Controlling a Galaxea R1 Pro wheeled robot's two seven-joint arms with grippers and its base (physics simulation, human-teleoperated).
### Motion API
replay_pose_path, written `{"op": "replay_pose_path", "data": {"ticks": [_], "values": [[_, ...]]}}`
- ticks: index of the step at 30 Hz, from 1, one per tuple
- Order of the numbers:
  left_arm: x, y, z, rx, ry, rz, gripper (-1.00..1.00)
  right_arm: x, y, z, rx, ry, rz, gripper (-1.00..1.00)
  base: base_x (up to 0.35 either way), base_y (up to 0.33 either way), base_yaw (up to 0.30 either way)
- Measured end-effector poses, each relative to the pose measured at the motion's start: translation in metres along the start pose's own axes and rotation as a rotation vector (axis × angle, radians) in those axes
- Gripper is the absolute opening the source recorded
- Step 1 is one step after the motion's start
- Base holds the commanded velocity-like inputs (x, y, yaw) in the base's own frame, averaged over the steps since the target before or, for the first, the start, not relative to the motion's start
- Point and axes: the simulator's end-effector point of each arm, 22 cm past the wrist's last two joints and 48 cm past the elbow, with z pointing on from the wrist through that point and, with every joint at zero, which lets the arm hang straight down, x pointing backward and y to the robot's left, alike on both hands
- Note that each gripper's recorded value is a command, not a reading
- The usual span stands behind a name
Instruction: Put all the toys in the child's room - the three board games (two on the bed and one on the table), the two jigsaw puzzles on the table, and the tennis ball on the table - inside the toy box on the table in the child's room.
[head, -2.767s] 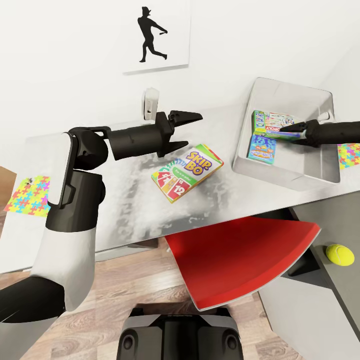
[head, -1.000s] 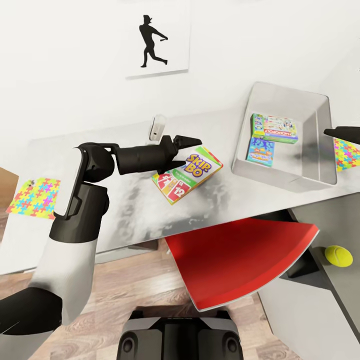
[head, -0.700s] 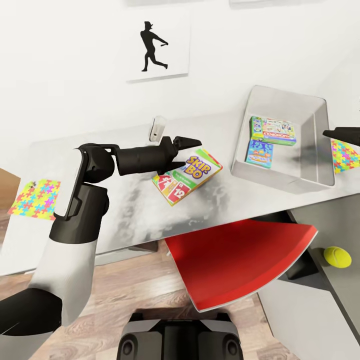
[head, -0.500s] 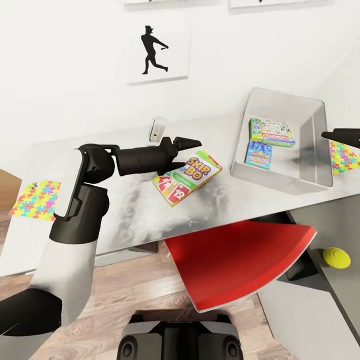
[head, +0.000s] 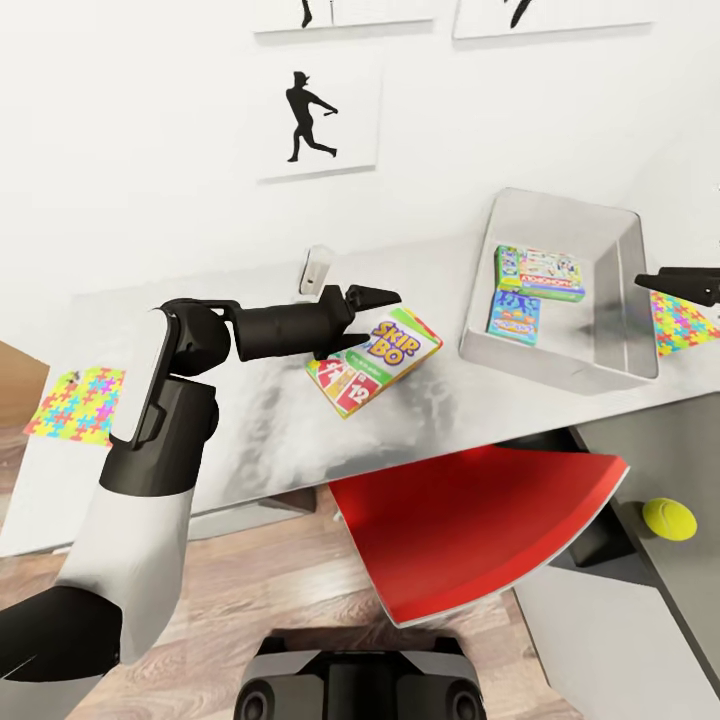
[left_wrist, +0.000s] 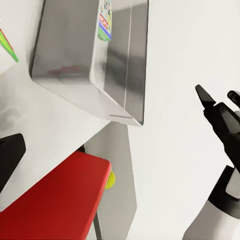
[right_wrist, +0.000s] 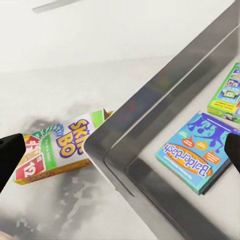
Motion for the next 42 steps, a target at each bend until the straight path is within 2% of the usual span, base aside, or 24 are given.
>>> {"op": "replay_pose_path", "data": {"ticks": [9,15,19,25,28,38,42], "values": [[0.002,-0.001,-0.004,-0.006,-0.001,0.002,1.00,-0.006,0.003,-0.006,0.005,-0.008,-0.008,1.00,0.000,0.000,0.000],[0.012,0.006,-0.005,-0.020,0.007,-0.013,1.00,-0.009,0.002,-0.010,0.018,-0.010,-0.015,1.00,0.000,0.000,0.000],[0.024,0.018,-0.006,-0.038,0.018,-0.036,1.00,0.000,-0.011,-0.014,0.074,0.010,-0.008,1.00,0.000,0.000,-0.014],[0.029,0.018,-0.007,-0.042,0.021,-0.039,1.00,0.001,-0.025,-0.026,0.134,0.005,-0.001,1.00,0.000,0.000,-0.038],[0.032,0.017,-0.007,-0.042,0.025,-0.041,1.00,0.003,-0.036,-0.038,0.179,-0.007,0.011,1.00,0.000,0.000,-0.050],[0.037,0.012,-0.009,-0.042,0.028,-0.036,1.00,0.001,-0.043,-0.052,0.215,-0.024,0.021,1.00,0.000,0.000,-0.056],[0.044,0.018,-0.010,-0.050,0.034,-0.052,1.00,0.002,-0.042,-0.053,0.217,-0.027,0.026,1.00,0.000,0.000,-0.059]]}}
